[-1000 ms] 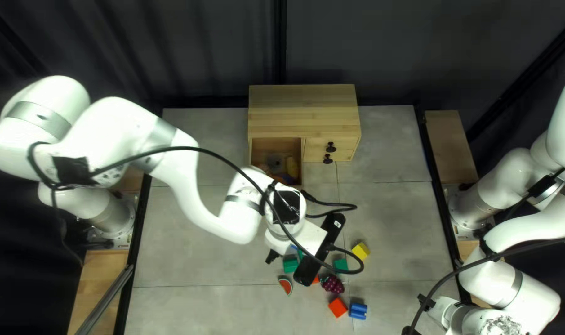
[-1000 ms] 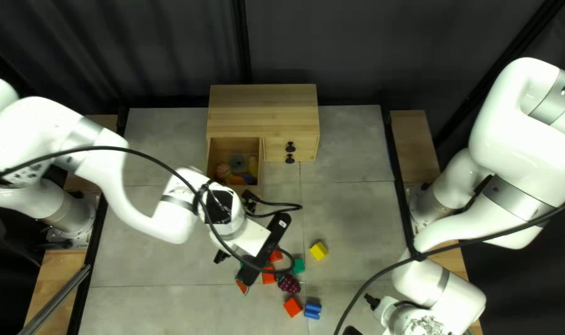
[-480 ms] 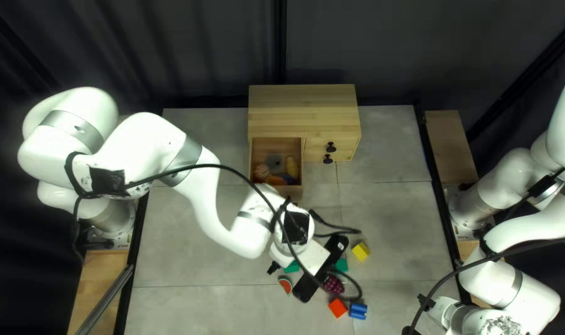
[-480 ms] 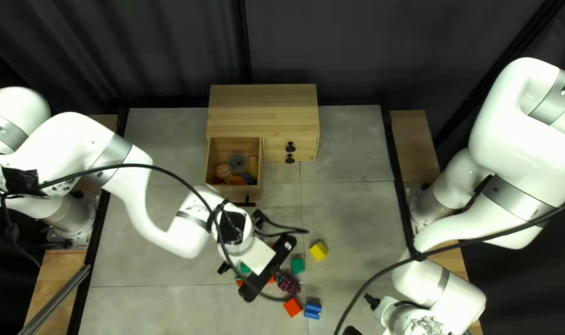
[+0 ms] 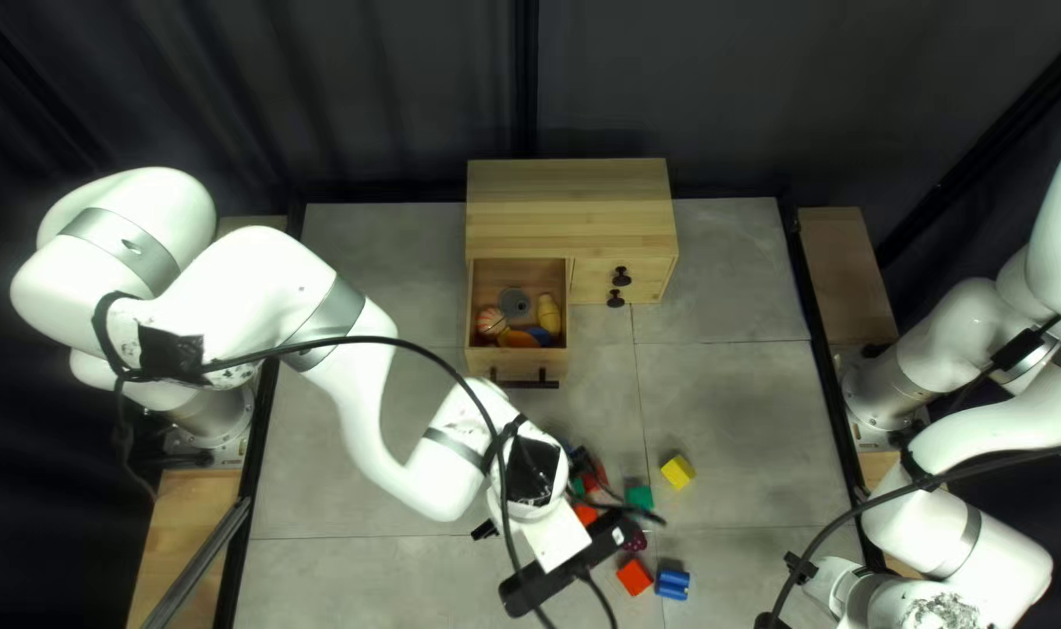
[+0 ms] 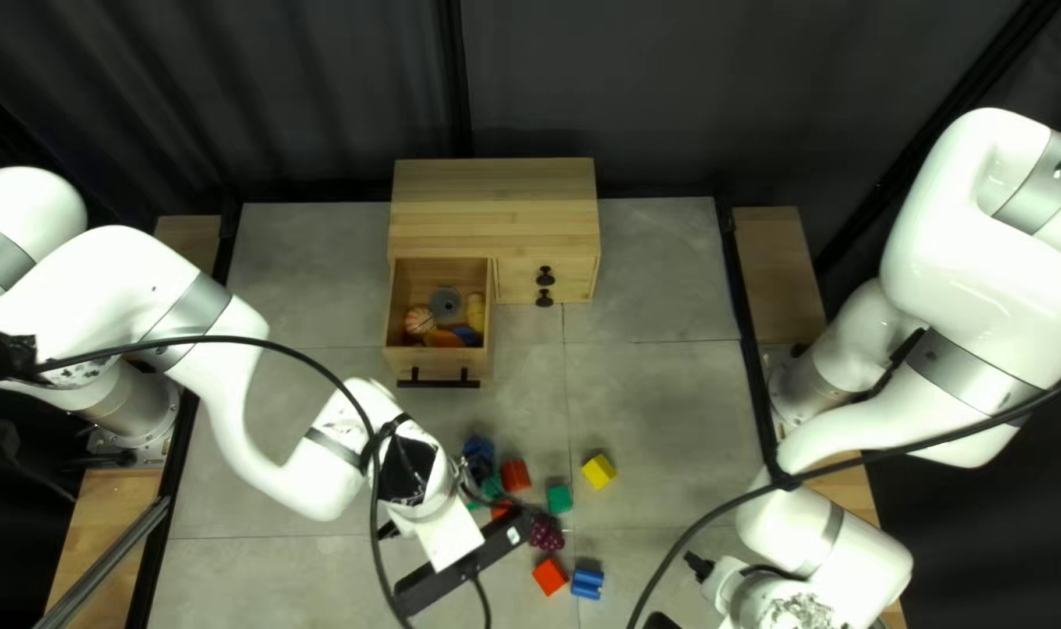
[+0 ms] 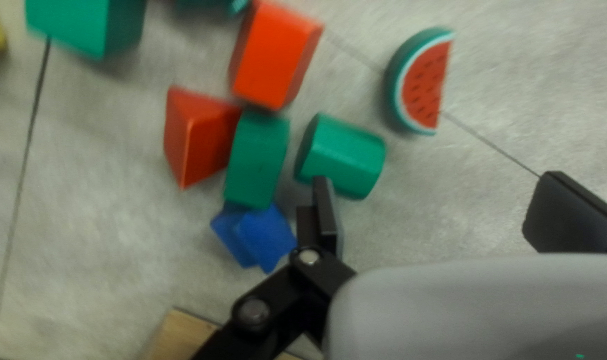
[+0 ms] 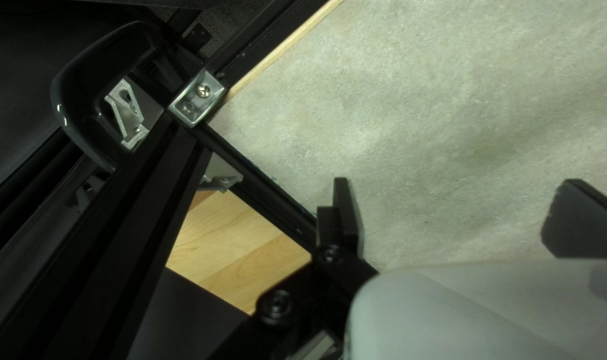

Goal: Open drawers and place objects into drawer and close

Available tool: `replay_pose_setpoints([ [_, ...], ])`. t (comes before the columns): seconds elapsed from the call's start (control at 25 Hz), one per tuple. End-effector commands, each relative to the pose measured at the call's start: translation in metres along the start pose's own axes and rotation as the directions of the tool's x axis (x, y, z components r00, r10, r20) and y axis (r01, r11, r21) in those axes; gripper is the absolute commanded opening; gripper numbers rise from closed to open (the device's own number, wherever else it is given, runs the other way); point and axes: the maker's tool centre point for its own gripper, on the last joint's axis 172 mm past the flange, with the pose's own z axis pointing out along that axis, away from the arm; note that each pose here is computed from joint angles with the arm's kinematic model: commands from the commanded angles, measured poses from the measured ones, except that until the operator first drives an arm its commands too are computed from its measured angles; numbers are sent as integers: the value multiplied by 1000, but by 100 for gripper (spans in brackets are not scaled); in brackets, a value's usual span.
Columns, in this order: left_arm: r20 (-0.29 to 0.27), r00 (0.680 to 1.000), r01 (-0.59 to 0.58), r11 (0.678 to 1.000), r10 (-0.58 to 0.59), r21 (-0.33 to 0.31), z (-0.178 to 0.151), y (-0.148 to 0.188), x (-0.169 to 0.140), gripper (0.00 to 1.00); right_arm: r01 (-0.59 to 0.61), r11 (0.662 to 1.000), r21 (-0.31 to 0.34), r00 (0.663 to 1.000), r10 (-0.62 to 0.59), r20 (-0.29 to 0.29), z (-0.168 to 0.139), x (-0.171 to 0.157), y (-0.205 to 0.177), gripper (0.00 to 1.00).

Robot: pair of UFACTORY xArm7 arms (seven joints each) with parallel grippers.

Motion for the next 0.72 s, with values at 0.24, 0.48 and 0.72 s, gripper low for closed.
replay_pose_setpoints([
  [0.24,-76,963,262,963,-258,57,-14,-17,27,100,0,1000,0,1000,0,0,0,0,0,100],
  [0.48,-155,907,402,914,-390,50,-10,-14,44,98,0,1000,0,1000,0,0,0,0,0,100],
  [0.72,-119,862,498,867,-492,22,-9,7,28,100,0,1000,0,1000,0,0,0,0,0,100],
])
